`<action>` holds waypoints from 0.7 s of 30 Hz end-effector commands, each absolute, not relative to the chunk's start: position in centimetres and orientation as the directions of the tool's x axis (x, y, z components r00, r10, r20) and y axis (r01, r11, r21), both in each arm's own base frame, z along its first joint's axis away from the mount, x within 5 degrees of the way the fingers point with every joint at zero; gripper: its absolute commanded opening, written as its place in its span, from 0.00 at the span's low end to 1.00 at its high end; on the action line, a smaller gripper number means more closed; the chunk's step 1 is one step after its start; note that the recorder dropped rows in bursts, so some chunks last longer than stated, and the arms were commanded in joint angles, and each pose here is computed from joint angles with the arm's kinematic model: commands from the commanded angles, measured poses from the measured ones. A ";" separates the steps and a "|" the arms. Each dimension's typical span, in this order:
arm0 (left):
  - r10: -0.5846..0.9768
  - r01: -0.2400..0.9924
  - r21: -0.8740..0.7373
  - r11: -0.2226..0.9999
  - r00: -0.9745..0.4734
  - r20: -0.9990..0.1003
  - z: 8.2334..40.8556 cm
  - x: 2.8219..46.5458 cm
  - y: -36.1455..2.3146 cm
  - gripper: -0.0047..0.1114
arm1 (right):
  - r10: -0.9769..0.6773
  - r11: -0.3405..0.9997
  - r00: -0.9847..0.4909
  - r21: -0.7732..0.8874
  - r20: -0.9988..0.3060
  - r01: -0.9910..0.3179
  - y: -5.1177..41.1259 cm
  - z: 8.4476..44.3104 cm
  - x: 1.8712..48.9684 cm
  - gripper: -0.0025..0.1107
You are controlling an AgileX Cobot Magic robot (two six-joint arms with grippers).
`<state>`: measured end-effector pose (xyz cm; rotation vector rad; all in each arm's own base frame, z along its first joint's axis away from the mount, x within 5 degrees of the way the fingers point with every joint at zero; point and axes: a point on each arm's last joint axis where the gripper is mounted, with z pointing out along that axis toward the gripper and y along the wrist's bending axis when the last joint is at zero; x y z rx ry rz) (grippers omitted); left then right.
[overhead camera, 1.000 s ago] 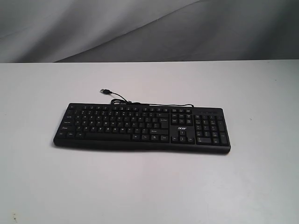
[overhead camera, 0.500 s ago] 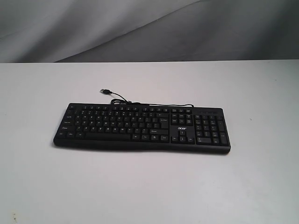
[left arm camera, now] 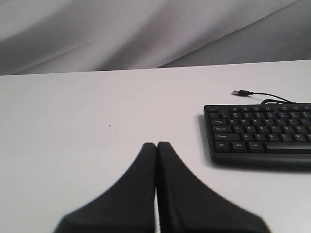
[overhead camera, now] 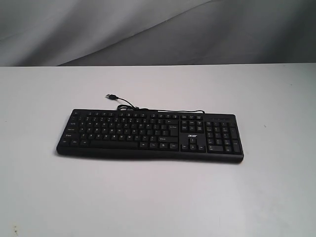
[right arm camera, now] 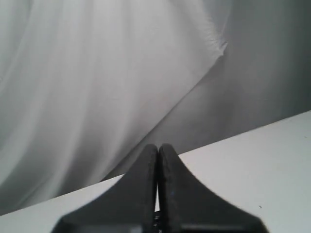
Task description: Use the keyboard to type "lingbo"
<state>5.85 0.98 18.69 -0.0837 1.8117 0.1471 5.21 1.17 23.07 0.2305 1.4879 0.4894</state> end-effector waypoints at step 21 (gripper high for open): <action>0.016 -0.134 0.050 0.990 -0.246 -0.969 18.6 5.9 1.0 0.04 | 0.468 0.879 -0.096 0.474 -0.878 -0.054 0.8 21.5 5.3 0.02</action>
